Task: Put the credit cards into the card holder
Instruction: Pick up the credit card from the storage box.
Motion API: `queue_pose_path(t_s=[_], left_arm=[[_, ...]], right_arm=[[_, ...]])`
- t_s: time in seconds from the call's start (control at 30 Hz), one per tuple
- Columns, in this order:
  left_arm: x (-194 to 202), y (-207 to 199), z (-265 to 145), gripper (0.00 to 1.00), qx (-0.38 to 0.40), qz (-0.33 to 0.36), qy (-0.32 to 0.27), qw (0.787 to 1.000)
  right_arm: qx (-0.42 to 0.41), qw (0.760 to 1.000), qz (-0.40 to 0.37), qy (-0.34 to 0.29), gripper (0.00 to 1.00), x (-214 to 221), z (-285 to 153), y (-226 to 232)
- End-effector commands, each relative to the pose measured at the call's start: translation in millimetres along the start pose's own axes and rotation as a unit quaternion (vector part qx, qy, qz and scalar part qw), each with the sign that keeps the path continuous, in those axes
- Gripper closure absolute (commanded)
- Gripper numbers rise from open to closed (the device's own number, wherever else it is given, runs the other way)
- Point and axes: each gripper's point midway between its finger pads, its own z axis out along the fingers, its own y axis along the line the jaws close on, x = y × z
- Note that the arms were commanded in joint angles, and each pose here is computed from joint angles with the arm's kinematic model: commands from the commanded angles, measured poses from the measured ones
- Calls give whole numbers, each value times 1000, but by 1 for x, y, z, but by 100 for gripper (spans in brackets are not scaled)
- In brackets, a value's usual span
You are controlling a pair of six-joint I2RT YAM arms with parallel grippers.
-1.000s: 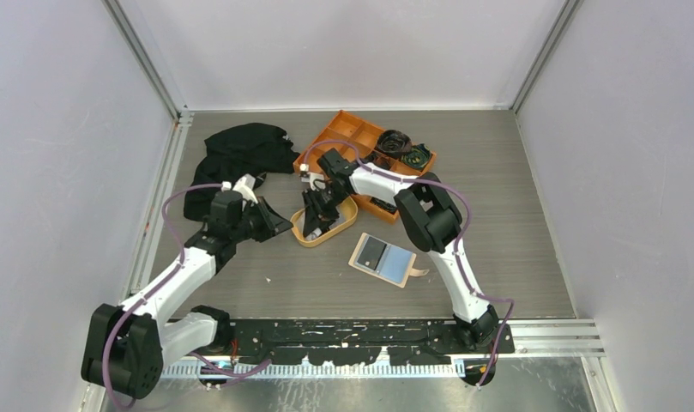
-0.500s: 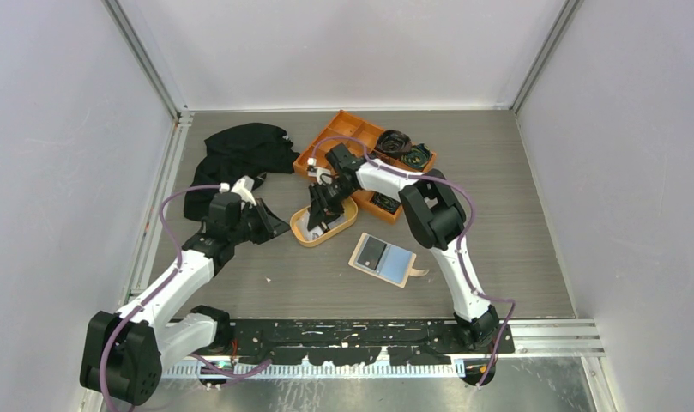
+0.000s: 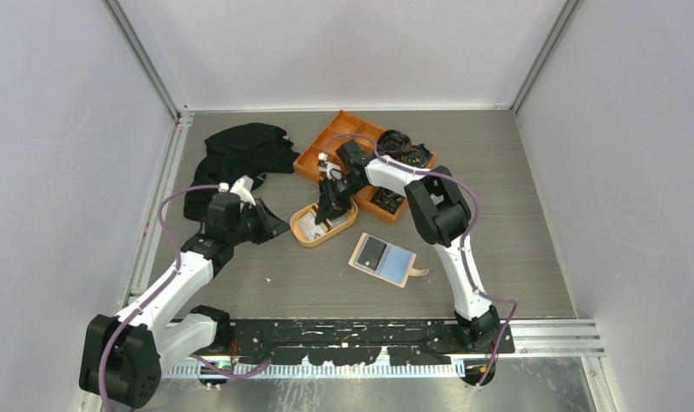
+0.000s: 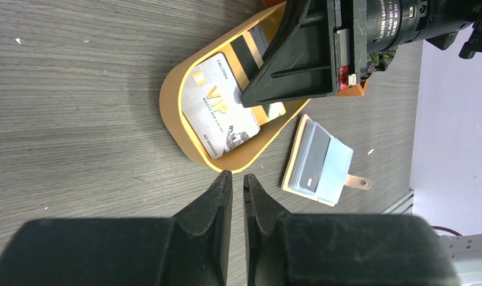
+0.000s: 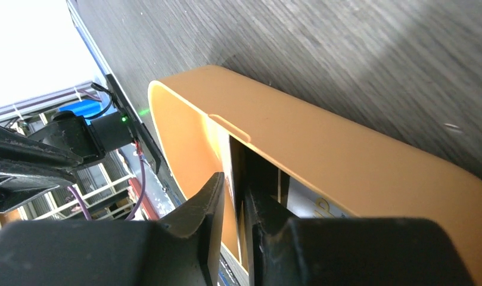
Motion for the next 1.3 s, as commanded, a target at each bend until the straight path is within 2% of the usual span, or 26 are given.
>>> queue_pose_path(t_s=[0.0, 0.23, 0.47, 0.67, 0.77, 0.87, 1.0, 1.1, 1.27], left_arm=[[-2, -8, -4, 86, 18, 12, -6, 1000], [-1, -9, -9, 86, 22, 11, -10, 1000], [-1, -20, -14, 83, 51, 12, -17, 998], [-5, -38, -22, 37, 115, -29, -55, 991], [-6, -53, -30, 24, 177, -49, -79, 980], [-10, -74, -43, 23, 250, -40, -106, 962], [-13, -95, -62, 24, 302, -11, -125, 945], [-10, -120, -77, 24, 344, 30, -150, 926], [23, -165, -93, 26, 409, 123, -165, 889]], right_arm=[[-27, 999, -31, -32, 77, -14, -26, 34], [-26, 998, -29, -42, 78, -17, -35, 31], [-12, 998, -32, -57, 96, -21, -45, 27], [0, 995, -61, -76, 99, -23, -68, 30], [-16, 993, -87, -76, 99, -19, -77, 40], [-50, 989, -120, -71, 99, -9, -89, 61], [-117, 977, -169, -62, 99, 16, -110, 97], [-149, 963, -217, -58, 99, 47, -131, 120], [-166, 936, -297, -95, 99, 85, -163, 146]])
